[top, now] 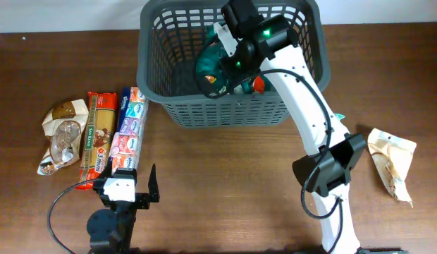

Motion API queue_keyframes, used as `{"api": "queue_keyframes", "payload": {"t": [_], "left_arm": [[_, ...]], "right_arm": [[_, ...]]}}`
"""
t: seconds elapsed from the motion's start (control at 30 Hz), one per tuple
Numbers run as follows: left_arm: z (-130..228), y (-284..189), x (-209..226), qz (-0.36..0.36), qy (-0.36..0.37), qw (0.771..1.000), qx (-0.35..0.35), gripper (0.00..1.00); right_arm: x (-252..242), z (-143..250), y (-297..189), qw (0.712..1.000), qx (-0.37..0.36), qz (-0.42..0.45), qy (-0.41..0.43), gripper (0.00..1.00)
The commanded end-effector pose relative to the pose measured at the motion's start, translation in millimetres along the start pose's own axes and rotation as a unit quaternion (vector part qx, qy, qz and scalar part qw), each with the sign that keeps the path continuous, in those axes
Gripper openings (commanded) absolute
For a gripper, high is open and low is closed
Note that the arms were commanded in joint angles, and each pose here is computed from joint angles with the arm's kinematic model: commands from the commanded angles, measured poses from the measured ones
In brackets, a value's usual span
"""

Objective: Pack container
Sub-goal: 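Carry the Nescafe bag over the basket and release it, then grasp the tan paper snack bag with the right gripper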

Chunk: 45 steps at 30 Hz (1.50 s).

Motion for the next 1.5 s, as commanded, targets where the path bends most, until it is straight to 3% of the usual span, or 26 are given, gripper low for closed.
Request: {"api": "queue_keyframes", "payload": {"t": [0.0,0.1,0.2,0.3,0.47,0.6,0.7,0.77,0.93,1.03,1.17,1.47], "left_arm": [[1,0,-1,0.006,-0.006,1.000,-0.002,0.99],[1,0,-1,0.006,-0.006,1.000,-0.002,0.99],[1,0,-1,0.006,-0.006,1.000,-0.002,0.99],[1,0,-1,0.006,-0.006,1.000,-0.002,0.99],[1,0,-1,0.006,-0.006,1.000,-0.002,0.99],[1,0,-1,0.006,-0.006,1.000,-0.002,0.99],[1,0,-1,0.006,-0.006,1.000,-0.002,0.99],[1,0,-1,0.006,-0.006,1.000,-0.002,0.99],[1,0,-1,0.006,-0.006,1.000,-0.002,0.99],[1,0,-1,0.006,-0.006,1.000,-0.002,0.99],[1,0,-1,0.006,-0.006,1.000,-0.002,0.99],[1,0,-1,0.006,-0.006,1.000,-0.002,0.99]], "right_arm": [[-2,-12,-50,0.998,-0.064,0.026,-0.006,0.45],[-10,-10,-87,0.994,-0.089,0.069,-0.001,0.45],[-21,-1,-138,0.985,-0.121,0.121,0.012,0.58],[-37,18,-186,0.973,-0.146,0.174,0.034,0.58],[-89,80,-263,0.944,-0.168,0.259,0.119,0.61],[-158,161,-284,0.902,-0.120,0.331,0.249,0.62],[-200,225,-266,0.874,-0.075,0.330,0.349,0.67],[-220,266,-234,0.869,-0.050,0.284,0.402,0.68],[-218,336,-147,0.860,0.044,0.168,0.480,0.69],[-193,360,-115,0.852,0.118,0.120,0.496,0.75],[-171,389,-94,0.835,0.215,0.114,0.493,0.75],[-154,427,-61,0.815,0.298,0.138,0.477,0.74]]}}
Point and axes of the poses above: each gripper's point midway between its finger pads, its own y axis out along the fingers, its own x axis along the line the jaws close on, z = x × y, the point moved 6 cm from there along -y, back along the fingers, and after that the axes turned 10 degrees about -y, right-handed, at the moved point
